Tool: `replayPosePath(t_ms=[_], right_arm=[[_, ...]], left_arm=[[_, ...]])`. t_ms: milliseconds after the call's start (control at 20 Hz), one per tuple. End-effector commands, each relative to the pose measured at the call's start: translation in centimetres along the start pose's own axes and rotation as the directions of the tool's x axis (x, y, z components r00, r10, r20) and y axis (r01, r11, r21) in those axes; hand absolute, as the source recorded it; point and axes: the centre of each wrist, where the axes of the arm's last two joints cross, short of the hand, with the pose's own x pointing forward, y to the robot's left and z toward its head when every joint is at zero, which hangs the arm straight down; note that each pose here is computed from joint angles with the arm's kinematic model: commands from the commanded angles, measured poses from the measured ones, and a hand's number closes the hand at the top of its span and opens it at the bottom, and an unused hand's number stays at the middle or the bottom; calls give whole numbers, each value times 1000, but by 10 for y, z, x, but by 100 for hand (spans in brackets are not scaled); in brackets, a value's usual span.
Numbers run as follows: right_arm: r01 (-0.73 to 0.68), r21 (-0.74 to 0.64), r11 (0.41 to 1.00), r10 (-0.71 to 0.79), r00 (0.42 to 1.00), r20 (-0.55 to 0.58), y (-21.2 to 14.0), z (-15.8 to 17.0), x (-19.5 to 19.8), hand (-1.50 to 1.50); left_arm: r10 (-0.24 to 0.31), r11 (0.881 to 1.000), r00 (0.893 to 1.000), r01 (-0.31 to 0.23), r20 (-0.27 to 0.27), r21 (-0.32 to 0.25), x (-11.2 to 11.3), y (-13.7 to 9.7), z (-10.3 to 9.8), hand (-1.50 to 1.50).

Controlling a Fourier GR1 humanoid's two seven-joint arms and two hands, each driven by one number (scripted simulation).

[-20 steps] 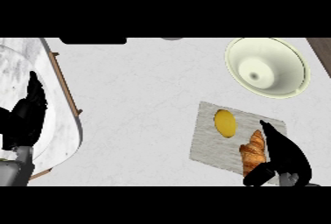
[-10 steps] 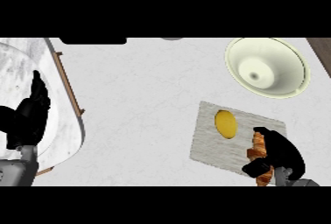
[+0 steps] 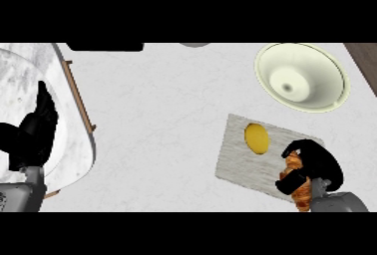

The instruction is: Pick the croissant from the placemat and place it in the bowl

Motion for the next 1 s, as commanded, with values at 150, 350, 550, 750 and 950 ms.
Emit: replayPosePath(t_ms=[150, 350, 550, 750, 950], right_arm=[[1, -71, 997, -2, 1000, -10, 7, -4, 2, 150], [-65, -171, 983, 87, 988, 127, 5, 17, 26, 150], [-285, -164, 944, 328, 783, 529, 9, 35, 79, 150], [-310, -268, 912, 406, 594, 694, -8, 54, 107, 150], [-140, -416, 898, 415, 581, 700, -61, 76, 116, 150]], left_arm=[[11, 1000, 1000, -11, 0, -13, -2, 16, 5, 0], [8, 1000, 1000, -8, -7, -4, 6, 7, -15, 0], [21, 998, 1000, -20, 15, -57, 7, -8, -10, 0], [11, 1000, 1000, -11, 12, -12, 0, -4, -15, 0], [-9, 1000, 1000, 9, -2, 2, 1, 13, -11, 0]])
